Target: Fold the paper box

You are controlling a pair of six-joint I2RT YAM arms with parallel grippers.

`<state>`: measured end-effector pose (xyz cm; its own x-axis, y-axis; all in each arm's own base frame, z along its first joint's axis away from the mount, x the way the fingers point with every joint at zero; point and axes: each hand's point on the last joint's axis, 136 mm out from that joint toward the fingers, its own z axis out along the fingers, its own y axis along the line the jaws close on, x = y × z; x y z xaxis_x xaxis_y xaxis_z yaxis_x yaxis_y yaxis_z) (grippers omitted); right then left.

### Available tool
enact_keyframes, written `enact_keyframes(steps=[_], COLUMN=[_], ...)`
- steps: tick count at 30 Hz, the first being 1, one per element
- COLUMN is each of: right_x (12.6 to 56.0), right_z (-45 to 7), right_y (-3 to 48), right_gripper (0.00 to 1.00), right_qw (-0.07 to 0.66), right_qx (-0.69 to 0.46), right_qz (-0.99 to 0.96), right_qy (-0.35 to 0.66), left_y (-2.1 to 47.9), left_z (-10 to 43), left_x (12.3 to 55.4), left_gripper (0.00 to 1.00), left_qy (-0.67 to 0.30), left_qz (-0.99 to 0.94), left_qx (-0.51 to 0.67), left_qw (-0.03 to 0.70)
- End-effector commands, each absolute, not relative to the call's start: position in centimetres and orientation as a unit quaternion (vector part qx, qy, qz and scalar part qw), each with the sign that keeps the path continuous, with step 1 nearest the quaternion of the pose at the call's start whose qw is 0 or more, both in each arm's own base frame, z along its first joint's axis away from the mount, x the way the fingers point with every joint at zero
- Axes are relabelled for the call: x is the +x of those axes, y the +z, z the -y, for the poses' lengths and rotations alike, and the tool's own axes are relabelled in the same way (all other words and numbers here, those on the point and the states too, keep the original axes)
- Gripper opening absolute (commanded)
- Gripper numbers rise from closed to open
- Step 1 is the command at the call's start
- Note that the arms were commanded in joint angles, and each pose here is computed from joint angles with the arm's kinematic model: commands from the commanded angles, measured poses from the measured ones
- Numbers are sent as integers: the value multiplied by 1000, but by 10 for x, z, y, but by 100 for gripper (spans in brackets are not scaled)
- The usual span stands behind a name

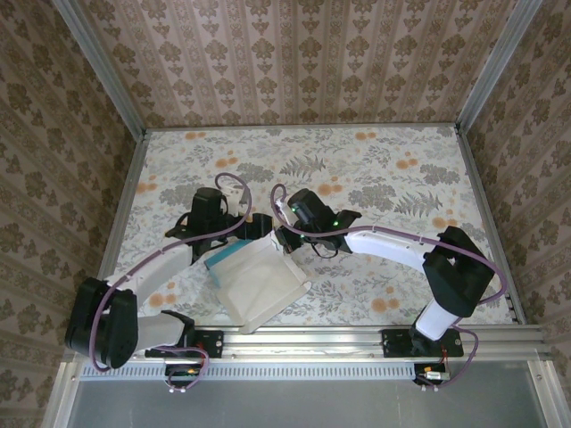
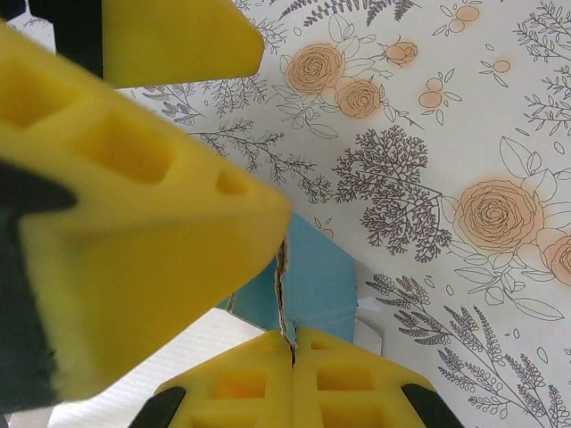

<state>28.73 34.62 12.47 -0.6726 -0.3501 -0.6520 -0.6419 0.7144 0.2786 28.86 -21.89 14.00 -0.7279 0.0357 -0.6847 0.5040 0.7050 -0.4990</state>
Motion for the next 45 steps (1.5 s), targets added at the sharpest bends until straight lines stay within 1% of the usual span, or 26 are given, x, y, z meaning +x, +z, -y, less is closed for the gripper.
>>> enact_keyframes(steps=[1,6,21,24,29,34,36,40,45], right_x=[283,283,282,281,276,256,248,228,211], right_z=[-345,-344,-342,-341,-336,-321,-312,-309,-325], right_y=[109,107,110,113,130,136,130,102,70], right_gripper=[2,2,5,9,21,33,34,37,39], right_qw=[278,277,281,283,296,298,294,267,238], right_qx=[-283,-282,-278,-276,-259,-217,-190,-140,-107], right_qz=[-886,-887,-887,-886,-882,-884,-892,-907,-918], right_qy=[241,238,239,243,259,287,286,295,297], left_y=[147,140,110,110,110,110,110,109,110], left_z=[224,229,228,228,227,228,227,227,228], left_x=[296,297,295,294,293,291,290,289,290], left_gripper=[96,96,96,96,96,96,97,96,97], left_qy=[-372,-385,-374,-375,-377,-379,-378,-377,-376], left_qz=[-845,-842,-858,-858,-857,-855,-855,-856,-855], left_qx=[155,159,157,156,154,153,153,150,146], left_qw=[352,343,314,314,316,319,320,322,326])
